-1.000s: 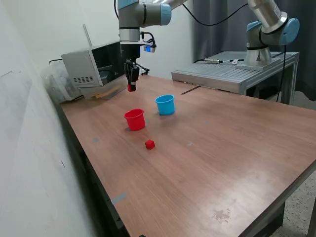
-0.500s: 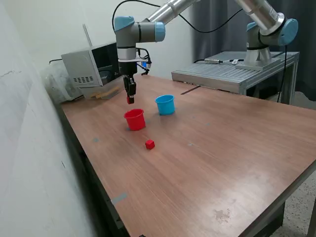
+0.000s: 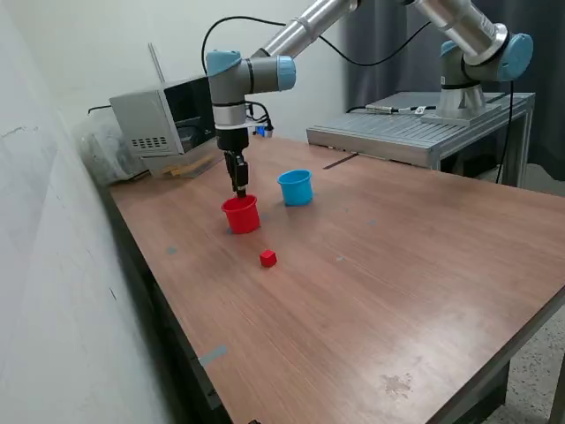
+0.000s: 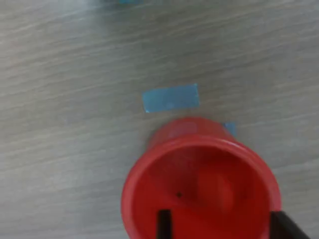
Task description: Place red objects in the red bin, and blue objects in the blue bin.
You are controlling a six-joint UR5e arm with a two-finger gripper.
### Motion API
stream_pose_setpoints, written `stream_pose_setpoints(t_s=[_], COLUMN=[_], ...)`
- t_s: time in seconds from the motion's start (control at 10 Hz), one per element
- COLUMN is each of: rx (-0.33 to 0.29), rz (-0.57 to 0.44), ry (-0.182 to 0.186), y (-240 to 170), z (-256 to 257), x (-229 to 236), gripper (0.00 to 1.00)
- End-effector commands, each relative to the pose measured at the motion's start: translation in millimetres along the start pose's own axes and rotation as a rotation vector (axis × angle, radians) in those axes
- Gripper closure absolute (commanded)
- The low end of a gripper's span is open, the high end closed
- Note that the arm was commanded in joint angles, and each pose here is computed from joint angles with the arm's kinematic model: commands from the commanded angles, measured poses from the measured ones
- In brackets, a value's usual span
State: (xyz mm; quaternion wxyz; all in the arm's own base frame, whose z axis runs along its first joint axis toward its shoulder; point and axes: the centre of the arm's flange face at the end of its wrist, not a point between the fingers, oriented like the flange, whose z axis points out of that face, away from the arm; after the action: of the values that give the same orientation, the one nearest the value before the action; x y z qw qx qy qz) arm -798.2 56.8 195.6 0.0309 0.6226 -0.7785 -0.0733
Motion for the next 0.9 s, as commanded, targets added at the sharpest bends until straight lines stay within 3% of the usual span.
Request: stream_pose_setpoints(t_s=[0.0, 0.4, 0.6, 0.8], rx=[-0.007, -0.027, -0.048, -0.034], rz=[-0.009, -0.031, -0.062, -0.229], ry=[-0.008, -0.008, -0.005, 0.015], y=[2, 4, 2, -17], z=[-2, -20, -53, -87], x=[-1, 5, 12, 92], gripper=[0.00, 0.00, 0.00, 0.00])
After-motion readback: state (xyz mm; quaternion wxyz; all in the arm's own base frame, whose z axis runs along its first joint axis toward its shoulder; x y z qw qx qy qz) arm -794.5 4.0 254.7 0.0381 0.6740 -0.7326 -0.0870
